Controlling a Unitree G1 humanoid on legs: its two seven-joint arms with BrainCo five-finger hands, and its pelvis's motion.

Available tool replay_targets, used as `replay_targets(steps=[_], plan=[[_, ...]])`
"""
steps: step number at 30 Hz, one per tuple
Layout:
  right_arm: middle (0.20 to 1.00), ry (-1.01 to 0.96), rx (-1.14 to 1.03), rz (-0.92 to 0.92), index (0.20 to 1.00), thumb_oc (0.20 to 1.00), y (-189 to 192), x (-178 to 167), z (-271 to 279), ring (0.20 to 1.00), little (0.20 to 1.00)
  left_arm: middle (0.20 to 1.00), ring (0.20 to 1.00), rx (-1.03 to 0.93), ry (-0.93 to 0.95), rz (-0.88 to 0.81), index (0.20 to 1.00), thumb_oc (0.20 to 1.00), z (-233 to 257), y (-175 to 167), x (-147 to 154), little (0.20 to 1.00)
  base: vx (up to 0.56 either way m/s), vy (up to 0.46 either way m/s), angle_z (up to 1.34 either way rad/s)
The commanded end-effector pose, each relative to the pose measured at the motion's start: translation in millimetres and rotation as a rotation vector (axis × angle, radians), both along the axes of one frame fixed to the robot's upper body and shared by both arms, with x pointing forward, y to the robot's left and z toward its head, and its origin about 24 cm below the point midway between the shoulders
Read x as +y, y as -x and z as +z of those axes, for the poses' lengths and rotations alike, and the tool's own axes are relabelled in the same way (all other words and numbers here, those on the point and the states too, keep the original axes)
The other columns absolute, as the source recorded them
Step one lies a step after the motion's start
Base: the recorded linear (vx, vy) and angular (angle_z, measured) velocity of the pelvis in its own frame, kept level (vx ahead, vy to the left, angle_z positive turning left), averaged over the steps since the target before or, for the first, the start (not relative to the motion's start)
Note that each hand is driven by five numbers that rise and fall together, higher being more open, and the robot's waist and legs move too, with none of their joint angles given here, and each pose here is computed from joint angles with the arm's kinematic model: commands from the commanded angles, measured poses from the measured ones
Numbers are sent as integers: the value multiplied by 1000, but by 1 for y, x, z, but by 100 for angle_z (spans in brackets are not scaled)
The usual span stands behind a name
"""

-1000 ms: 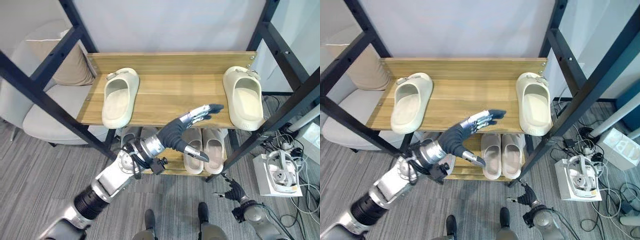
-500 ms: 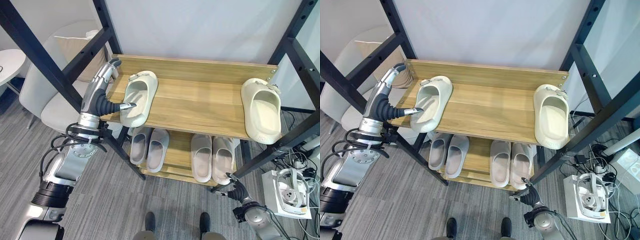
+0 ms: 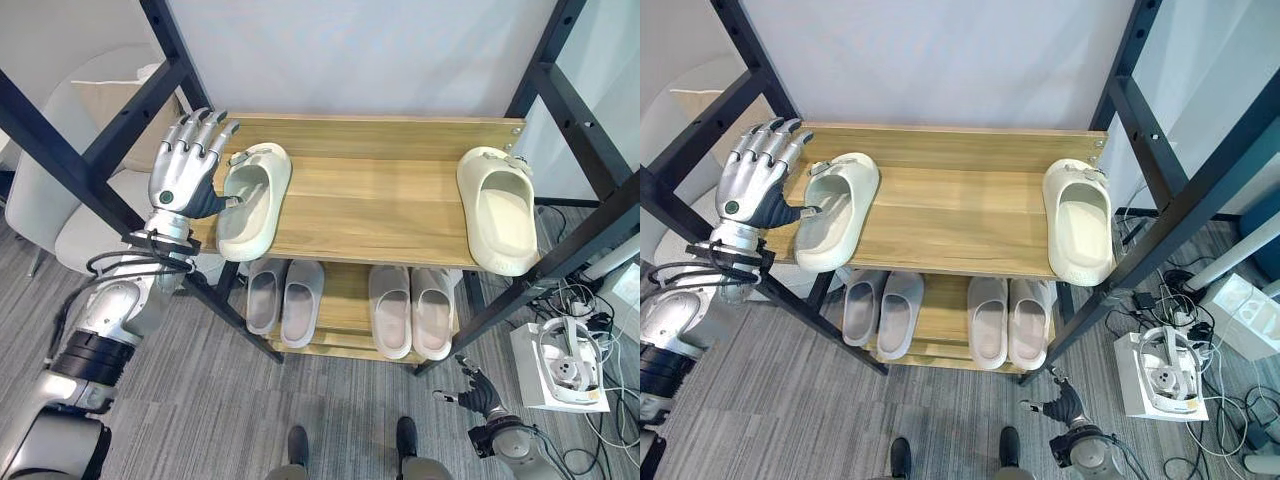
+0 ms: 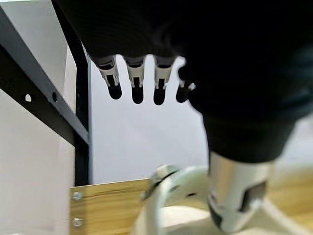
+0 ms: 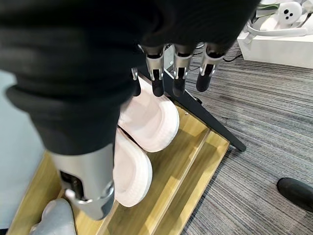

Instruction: Arrange the slippers neatly on the shoe rack.

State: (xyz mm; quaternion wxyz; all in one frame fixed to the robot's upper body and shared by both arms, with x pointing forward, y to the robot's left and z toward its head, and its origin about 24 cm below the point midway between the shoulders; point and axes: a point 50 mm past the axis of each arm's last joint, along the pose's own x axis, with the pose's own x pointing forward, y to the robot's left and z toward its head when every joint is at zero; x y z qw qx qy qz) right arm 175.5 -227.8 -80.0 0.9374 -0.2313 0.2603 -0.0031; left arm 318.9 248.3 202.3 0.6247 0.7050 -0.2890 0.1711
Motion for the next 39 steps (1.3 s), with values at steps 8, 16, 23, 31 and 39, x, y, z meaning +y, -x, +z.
replay_targets(steps=[8, 16, 23, 31, 39], plan=[[1000, -92, -127, -9, 1000, 1000, -12, 2, 20, 1000, 1000, 1000, 1000, -111, -87, 219, 1000, 1000, 52, -19, 30, 1000, 7, -1, -5], [1000, -116, -120, -8, 1000, 1000, -11, 5, 19, 1000, 1000, 1000, 1000, -95, -79, 249, 1000, 1000, 58, -25, 33, 1000, 12, -1, -7], [1000, -129, -118, -8, 1000, 1000, -10, 5, 20, 1000, 1000, 1000, 1000, -83, -105, 261, 1000, 1000, 62, -29, 33, 1000, 0, 0, 0], [1000, -140, -104, -25, 1000, 1000, -7, 2, 18, 1000, 1000, 200, 200, -24, -141, 277, 200, 200, 66, -34, 35, 200, 1, 0, 0], [1000, -155, -101, -30, 1000, 1000, -7, 3, 17, 1000, 1000, 200, 200, -43, -156, 161, 200, 200, 68, -35, 12, 200, 1, 0, 0]])
